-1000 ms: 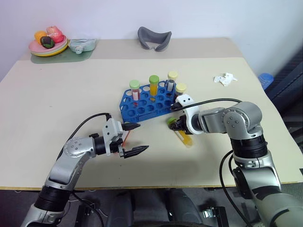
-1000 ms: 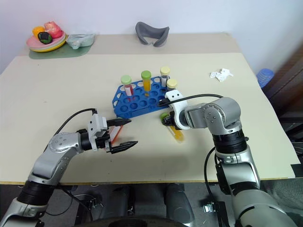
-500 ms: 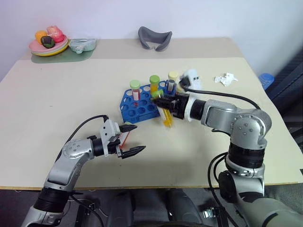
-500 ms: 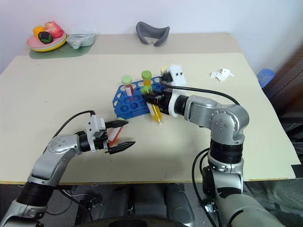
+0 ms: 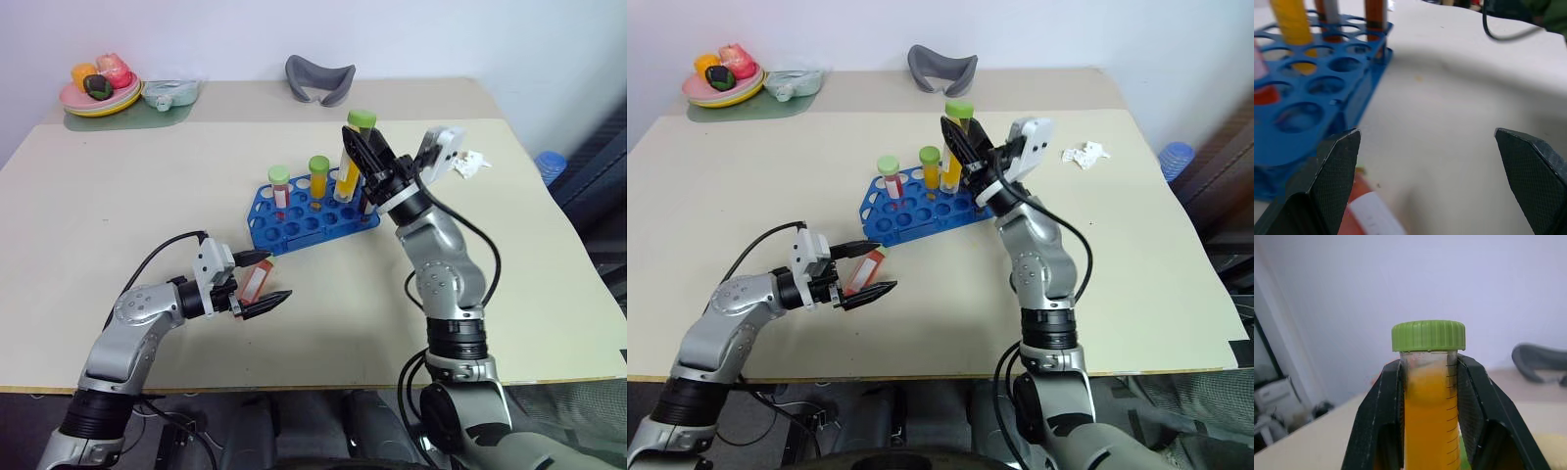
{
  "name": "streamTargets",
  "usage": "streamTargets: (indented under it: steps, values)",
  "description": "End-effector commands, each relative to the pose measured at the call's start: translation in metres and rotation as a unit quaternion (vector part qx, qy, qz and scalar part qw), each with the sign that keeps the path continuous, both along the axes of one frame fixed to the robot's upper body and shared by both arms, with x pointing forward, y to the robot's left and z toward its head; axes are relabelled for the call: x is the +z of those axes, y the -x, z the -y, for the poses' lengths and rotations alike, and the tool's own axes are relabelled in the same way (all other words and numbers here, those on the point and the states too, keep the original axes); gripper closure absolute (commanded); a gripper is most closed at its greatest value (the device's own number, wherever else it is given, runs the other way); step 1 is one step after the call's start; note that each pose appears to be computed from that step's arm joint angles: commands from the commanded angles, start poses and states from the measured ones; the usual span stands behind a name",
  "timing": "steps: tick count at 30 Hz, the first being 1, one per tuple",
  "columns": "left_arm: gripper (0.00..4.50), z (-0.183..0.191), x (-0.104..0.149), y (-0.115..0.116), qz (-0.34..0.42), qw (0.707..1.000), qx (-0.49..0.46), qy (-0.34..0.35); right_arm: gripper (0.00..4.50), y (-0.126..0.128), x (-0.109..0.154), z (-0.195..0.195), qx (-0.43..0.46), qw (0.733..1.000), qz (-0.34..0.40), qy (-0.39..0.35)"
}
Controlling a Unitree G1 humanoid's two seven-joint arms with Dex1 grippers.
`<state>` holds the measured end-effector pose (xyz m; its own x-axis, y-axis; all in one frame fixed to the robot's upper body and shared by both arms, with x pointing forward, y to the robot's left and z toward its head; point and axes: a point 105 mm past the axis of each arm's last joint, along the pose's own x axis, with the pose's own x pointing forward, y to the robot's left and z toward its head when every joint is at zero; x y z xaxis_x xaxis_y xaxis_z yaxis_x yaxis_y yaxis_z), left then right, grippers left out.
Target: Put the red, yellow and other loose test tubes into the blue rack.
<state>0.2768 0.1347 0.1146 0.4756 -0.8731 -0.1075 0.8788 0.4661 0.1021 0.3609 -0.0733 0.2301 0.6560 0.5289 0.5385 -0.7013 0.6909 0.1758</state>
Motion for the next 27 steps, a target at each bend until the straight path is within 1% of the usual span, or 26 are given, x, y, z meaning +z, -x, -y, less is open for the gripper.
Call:
streamTargets:
  steps: [1, 4, 8, 14, 22, 27]
  values:
    - [0.0, -0.003, 0.012, 0.003, 0.02, 1.0, 0.008, 0.009, 3.61, 0.006, 0.002, -0.007, 0.001, 0.998, 0.063, -0.002]
    - [0.0, -0.005, 0.014, 0.003, 0.021, 1.0, 0.016, 0.012, 3.61, 0.006, -0.009, -0.011, -0.001, 0.996, 0.086, 0.002]
    - [0.0, -0.006, 0.014, 0.006, 0.022, 0.999, 0.022, 0.011, 3.61, 0.005, -0.026, -0.016, 0.003, 0.995, 0.098, -0.004]
    - [0.0, -0.008, 0.015, 0.008, 0.023, 0.999, 0.03, 0.012, 3.61, -0.007, -0.038, -0.012, -0.018, 0.994, 0.104, -0.005]
    - [0.0, -0.01, 0.018, 0.01, 0.024, 0.999, 0.035, 0.01, 3.61, -0.019, -0.039, -0.01, -0.033, 0.994, 0.107, -0.018]
    - [0.0, -0.01, 0.02, 0.011, 0.025, 0.999, 0.037, 0.009, 3.61, -0.022, -0.043, -0.011, -0.031, 0.994, 0.101, -0.027]
